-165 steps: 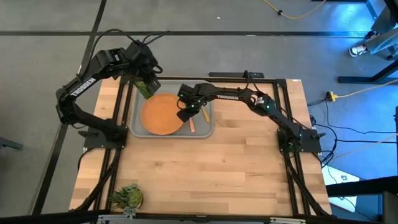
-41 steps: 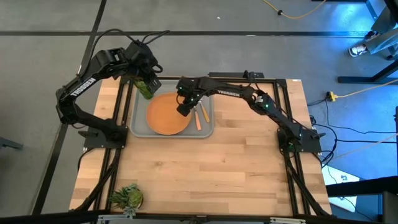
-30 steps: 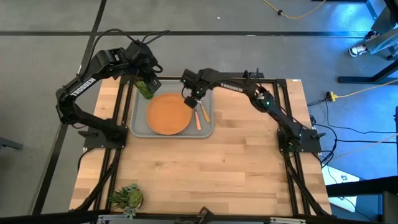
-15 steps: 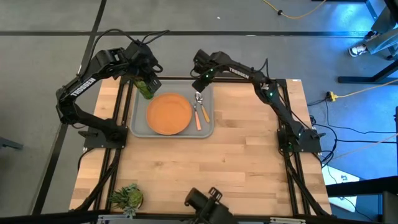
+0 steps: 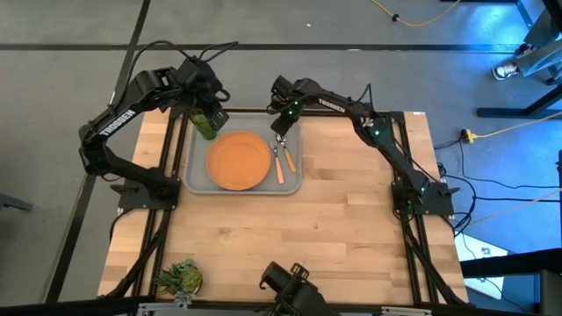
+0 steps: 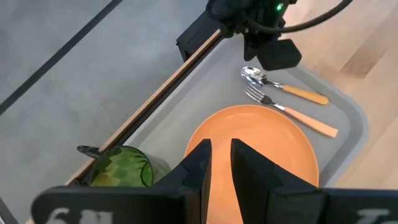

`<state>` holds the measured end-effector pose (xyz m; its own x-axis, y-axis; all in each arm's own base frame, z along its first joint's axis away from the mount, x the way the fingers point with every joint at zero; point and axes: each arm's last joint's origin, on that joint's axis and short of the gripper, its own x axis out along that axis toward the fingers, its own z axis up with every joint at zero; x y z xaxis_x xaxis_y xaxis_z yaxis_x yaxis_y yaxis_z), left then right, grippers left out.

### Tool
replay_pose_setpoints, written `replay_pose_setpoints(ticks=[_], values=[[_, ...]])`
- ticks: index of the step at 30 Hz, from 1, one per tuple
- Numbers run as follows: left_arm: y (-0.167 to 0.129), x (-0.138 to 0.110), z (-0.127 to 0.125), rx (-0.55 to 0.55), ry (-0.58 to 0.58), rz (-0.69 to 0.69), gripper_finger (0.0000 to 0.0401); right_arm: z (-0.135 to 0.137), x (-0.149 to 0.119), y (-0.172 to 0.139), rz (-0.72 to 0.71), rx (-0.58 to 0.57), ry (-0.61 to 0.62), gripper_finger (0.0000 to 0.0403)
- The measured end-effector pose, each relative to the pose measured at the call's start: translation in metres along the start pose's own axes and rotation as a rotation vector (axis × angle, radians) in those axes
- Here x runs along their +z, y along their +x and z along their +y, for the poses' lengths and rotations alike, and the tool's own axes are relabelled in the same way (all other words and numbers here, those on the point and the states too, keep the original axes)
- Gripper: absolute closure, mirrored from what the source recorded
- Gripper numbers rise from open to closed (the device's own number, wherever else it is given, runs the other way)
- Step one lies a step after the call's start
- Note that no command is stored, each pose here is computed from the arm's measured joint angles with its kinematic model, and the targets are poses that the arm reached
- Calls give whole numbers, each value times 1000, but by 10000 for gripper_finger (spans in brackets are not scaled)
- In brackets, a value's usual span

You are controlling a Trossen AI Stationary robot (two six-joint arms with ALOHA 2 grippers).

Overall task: Pick and place plate/cup/fork/spoon on tray
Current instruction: Adjust the orange spoon on the gray serving tray

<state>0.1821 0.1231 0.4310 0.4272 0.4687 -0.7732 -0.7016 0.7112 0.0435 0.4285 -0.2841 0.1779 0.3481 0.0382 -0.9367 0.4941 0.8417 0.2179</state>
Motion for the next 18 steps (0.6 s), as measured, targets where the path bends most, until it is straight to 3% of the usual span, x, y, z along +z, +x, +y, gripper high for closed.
replay_pose_setpoints(ticks=[18], values=[[0, 0, 0, 0, -26, -1, 348, -3, -1, 15, 22, 13, -4, 402]])
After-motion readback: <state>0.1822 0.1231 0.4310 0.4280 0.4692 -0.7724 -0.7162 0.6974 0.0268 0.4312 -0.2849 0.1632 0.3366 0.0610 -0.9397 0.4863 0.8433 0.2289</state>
